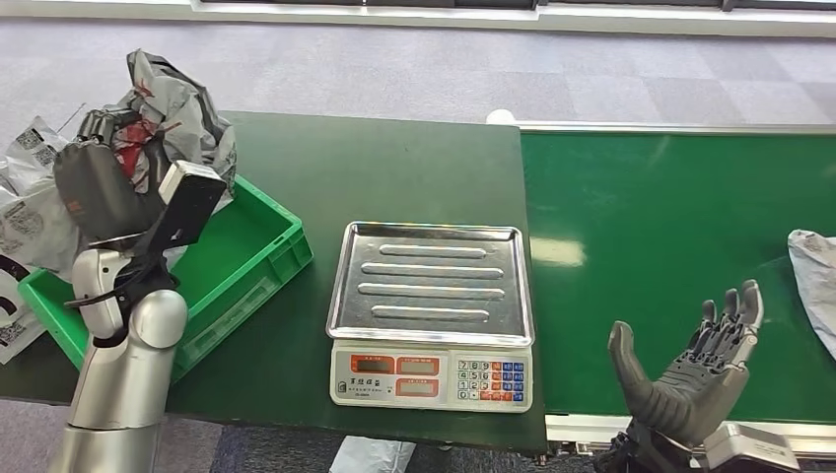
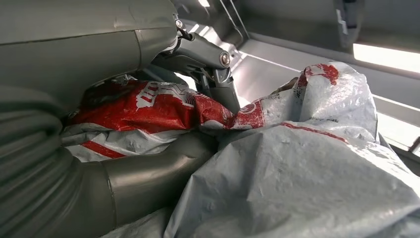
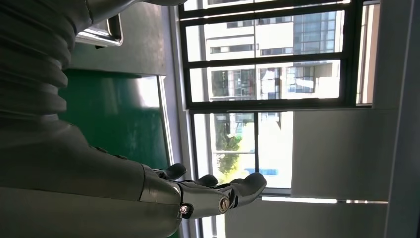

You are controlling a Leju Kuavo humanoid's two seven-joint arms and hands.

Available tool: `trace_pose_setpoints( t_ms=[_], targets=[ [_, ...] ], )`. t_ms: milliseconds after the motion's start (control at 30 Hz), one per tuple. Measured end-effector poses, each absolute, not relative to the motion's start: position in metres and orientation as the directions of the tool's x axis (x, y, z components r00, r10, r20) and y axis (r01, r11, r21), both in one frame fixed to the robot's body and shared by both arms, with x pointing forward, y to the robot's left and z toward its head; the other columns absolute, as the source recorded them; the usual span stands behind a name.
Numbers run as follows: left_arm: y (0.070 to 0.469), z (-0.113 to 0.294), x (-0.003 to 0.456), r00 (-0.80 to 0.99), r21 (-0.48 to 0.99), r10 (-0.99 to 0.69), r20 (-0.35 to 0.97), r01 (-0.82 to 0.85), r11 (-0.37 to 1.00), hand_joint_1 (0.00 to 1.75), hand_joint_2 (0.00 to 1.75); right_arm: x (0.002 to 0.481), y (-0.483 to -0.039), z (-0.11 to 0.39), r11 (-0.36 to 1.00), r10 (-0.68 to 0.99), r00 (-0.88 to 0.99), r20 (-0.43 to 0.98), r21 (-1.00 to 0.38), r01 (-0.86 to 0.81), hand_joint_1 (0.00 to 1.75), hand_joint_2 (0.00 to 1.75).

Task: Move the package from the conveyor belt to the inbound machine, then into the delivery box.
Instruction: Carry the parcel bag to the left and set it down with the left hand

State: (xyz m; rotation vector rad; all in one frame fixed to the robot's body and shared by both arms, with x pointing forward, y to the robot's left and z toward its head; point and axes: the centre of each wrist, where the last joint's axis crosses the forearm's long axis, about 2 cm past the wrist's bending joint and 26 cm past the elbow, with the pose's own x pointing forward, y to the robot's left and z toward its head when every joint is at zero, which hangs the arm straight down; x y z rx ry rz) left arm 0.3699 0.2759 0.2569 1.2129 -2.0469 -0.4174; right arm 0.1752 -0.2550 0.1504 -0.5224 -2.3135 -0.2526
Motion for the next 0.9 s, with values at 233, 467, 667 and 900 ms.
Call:
trace_pose_setpoints(
  t_ms=[233, 467, 667, 900],
  targets=[
    [0.3, 0.257, 0.375, -0.22, 0.601, -0.877, 0.426, -0.656, 0.457, 1.75, 1.75, 0.178, -0.254, 0.151, 0.905, 0.285, -0.651, 0.704, 0.027, 0.424, 0.0, 1.75],
    [0.327, 0.256, 0.401, -0.103, 0.696, -0.93, 0.353, -0.636, 0.334, 1.08, 1.75, 0.182, -0.251, 0.15, 0.924, 0.247, -0.658, 0.711, 0.032, 0.381, 0.0, 1.75],
    [0.337, 0.255, 0.414, -0.053, 0.754, -0.945, 0.324, -0.589, 0.291, 0.0, 1.75, 0.183, -0.248, 0.148, 0.942, 0.225, -0.665, 0.713, 0.015, 0.334, 0.0, 1.75],
    [0.336, 0.246, 0.411, -0.038, 0.777, -0.948, 0.317, -0.562, 0.282, 0.0, 1.75, 0.186, -0.245, 0.147, 0.956, 0.209, -0.665, 0.717, -0.007, 0.293, 0.0, 1.75]
  ],
)
